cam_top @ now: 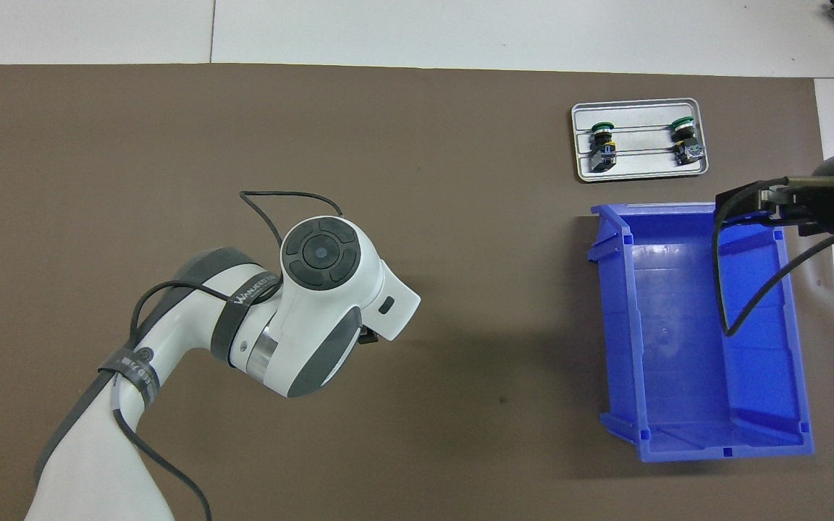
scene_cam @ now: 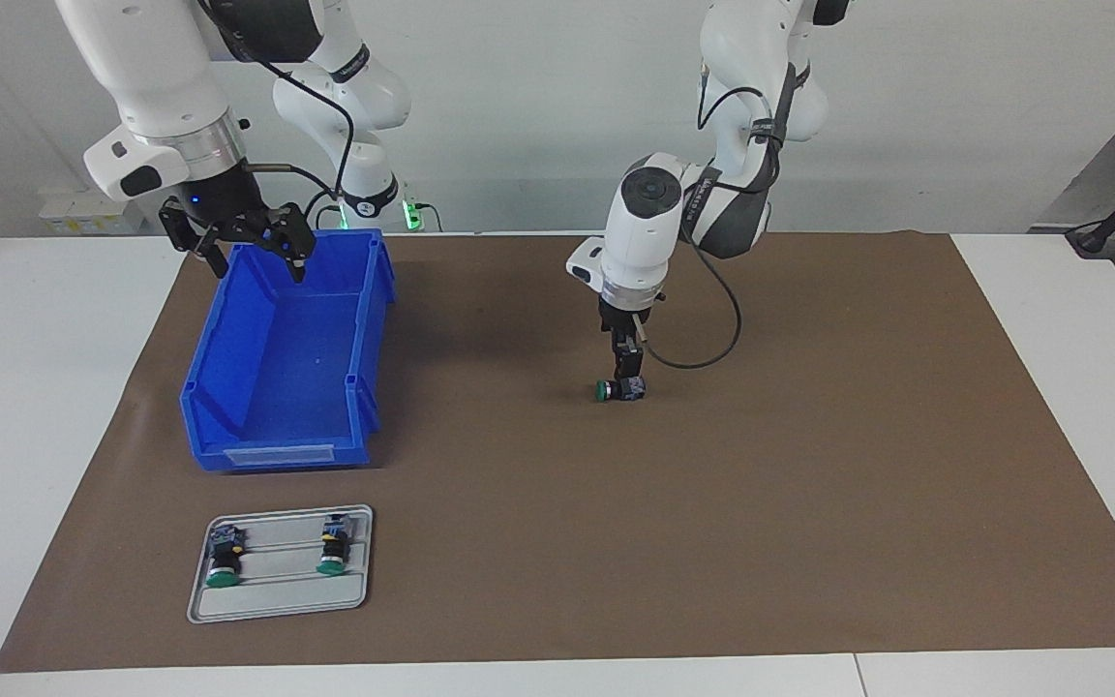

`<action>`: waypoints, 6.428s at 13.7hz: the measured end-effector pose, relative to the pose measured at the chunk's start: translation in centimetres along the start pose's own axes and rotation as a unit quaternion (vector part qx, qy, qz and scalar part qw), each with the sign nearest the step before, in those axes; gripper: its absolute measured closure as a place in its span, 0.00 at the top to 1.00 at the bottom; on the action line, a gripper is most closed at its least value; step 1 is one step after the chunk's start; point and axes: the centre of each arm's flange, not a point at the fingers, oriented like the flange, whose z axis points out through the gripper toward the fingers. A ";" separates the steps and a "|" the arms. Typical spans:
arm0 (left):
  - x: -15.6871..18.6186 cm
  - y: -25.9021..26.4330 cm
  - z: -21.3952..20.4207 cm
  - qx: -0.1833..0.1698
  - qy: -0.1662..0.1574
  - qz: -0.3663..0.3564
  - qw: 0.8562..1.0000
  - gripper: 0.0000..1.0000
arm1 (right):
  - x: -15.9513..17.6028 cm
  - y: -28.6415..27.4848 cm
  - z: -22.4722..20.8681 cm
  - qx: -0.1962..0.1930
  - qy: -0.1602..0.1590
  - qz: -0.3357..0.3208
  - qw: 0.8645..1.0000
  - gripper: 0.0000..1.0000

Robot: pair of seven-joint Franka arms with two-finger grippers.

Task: Place and press button with both arms

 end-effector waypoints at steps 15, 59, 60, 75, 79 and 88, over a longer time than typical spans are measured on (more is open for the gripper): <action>-0.6 -1.3 5.0 0.024 -0.007 -0.014 1.000 1.00 | -0.4 1.0 -1.6 0.001 0.010 0.008 1.000 1.00; -30.3 -12.5 -12.6 -0.037 0.261 -0.155 0.952 0.33 | -0.9 1.4 -0.1 -0.002 -0.008 0.011 1.000 1.00; -31.6 -12.0 -12.0 -0.039 0.277 -0.154 0.947 0.33 | -0.9 1.4 -0.1 -0.002 -0.008 0.011 1.000 1.00; -35.4 -3.0 0.6 0.039 0.471 -0.230 0.851 0.33 | -0.9 1.4 -0.1 -0.002 -0.008 0.011 1.000 1.00; -31.8 -3.3 4.6 0.061 0.525 -0.248 0.812 0.33 | -0.9 1.4 -0.1 -0.002 -0.008 0.011 1.000 1.00; -22.5 -2.0 8.2 0.116 0.584 -0.236 0.768 0.33 | -0.9 1.4 -0.1 -0.002 -0.008 0.011 1.000 1.00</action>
